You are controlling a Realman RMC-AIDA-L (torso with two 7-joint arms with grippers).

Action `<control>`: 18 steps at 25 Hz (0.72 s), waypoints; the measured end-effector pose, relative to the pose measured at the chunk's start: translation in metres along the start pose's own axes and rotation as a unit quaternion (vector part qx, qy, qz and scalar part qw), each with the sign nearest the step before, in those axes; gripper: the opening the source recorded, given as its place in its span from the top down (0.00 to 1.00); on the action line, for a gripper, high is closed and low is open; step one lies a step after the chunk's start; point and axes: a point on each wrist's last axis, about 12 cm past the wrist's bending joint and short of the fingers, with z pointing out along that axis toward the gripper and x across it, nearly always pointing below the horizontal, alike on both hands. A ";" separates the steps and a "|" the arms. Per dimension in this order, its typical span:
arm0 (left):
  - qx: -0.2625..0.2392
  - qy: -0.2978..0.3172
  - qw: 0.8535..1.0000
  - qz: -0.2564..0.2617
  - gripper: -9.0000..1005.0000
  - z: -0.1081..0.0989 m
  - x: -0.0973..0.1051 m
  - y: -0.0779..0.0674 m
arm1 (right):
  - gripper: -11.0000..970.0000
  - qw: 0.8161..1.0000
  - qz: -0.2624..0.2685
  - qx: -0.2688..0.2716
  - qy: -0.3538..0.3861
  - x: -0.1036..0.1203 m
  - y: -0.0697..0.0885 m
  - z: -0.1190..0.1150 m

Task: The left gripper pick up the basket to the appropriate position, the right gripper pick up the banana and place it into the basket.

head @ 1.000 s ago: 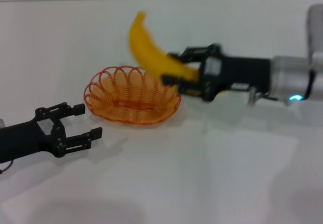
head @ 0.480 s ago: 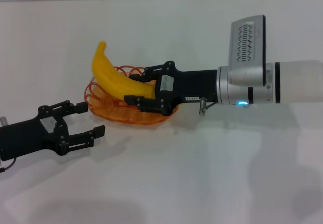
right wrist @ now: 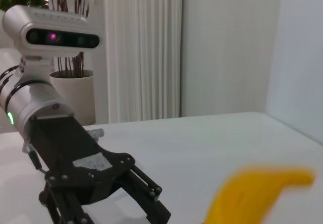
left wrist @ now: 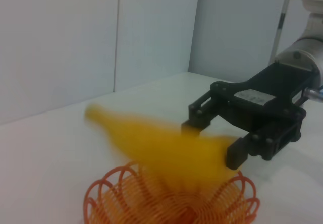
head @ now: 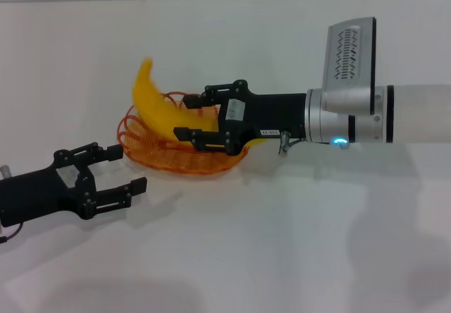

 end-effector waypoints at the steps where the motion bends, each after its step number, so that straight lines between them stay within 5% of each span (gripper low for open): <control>1: 0.000 0.000 1.000 0.000 0.20 0.000 0.000 0.000 | 0.47 1.000 0.001 0.000 -0.001 0.000 0.000 0.000; 6: 0.000 0.000 1.000 0.000 0.20 0.000 0.000 0.000 | 0.44 1.000 0.009 0.003 -0.002 0.000 0.000 -0.001; 12: 0.000 0.002 1.000 -0.002 0.20 -0.002 0.002 -0.001 | 0.24 1.000 0.021 0.000 -0.015 0.000 -0.002 -0.012; 18: -0.003 0.001 1.000 -0.002 0.20 -0.003 0.004 -0.002 | 0.21 0.997 0.036 0.017 -0.061 0.010 -0.001 -0.078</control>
